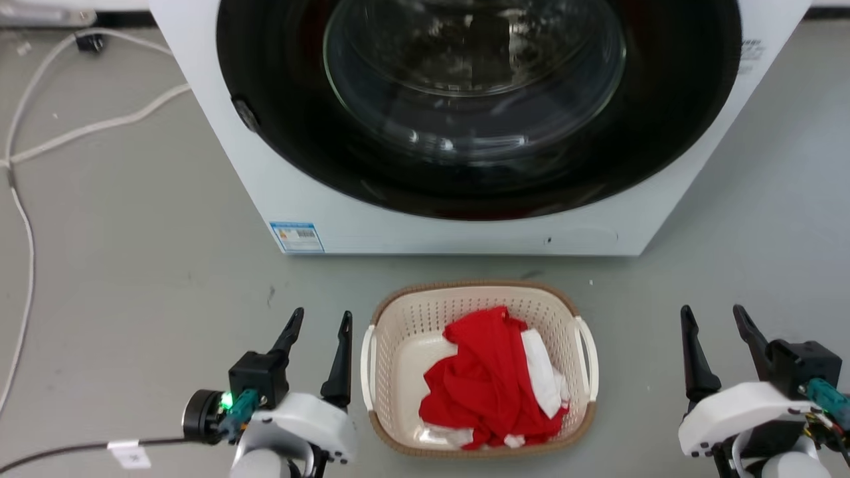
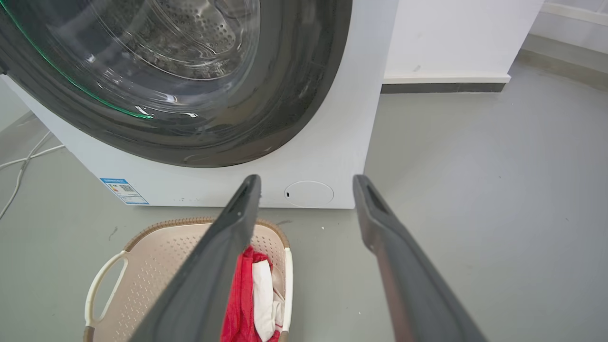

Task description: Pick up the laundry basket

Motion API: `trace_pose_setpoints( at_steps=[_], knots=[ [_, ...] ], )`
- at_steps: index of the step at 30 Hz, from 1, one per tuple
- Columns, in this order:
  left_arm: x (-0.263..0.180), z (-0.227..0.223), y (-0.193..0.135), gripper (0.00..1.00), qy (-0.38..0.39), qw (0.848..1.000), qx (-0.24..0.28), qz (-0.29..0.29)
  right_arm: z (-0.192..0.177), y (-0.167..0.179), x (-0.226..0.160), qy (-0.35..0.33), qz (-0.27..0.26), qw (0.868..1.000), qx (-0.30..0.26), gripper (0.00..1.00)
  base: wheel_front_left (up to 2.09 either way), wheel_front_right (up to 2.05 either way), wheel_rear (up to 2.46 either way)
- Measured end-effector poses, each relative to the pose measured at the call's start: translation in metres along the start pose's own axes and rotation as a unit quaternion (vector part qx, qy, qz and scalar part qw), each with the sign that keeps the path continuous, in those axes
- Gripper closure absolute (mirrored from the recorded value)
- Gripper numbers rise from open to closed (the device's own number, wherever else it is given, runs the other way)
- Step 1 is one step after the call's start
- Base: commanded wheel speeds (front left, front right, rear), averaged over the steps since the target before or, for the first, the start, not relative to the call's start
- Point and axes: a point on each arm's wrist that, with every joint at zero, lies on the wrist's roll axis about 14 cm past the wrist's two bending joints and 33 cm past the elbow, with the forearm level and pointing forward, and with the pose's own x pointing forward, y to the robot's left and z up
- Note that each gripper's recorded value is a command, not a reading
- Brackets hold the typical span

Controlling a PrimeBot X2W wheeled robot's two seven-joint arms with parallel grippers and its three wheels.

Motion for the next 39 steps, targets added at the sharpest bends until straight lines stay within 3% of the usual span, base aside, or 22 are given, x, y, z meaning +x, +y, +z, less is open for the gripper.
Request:
trace_pose_setpoints(
  at_steps=[7, 16, 29, 39],
  knots=[
    [0.026, -0.061, 0.004, 0.00, 0.093, 0.995, -0.026, -0.009, -0.049, -0.001, 0.025, 0.067, -0.002, 0.998, 0.008, 0.00, 0.00, 0.00, 0.00],
    [0.051, -0.143, 0.013, 0.00, 0.224, 0.973, -0.047, -0.014, -0.116, 0.003, 0.052, 0.154, 0.003, 0.988, 0.019, 0.00, 0.00, 0.00, 0.00],
    [0.070, -0.231, 0.019, 0.00, 0.377, 0.923, -0.063, -0.035, -0.198, 0.019, 0.092, 0.264, 0.025, 0.964, 0.035, 0.00, 0.00, 0.00, 0.00],
    [0.065, -0.274, 0.031, 0.00, 0.465, 0.882, -0.061, -0.041, -0.249, 0.033, 0.105, 0.356, 0.052, 0.933, 0.027, 0.00, 0.00, 0.00, 0.00]
  ],
)
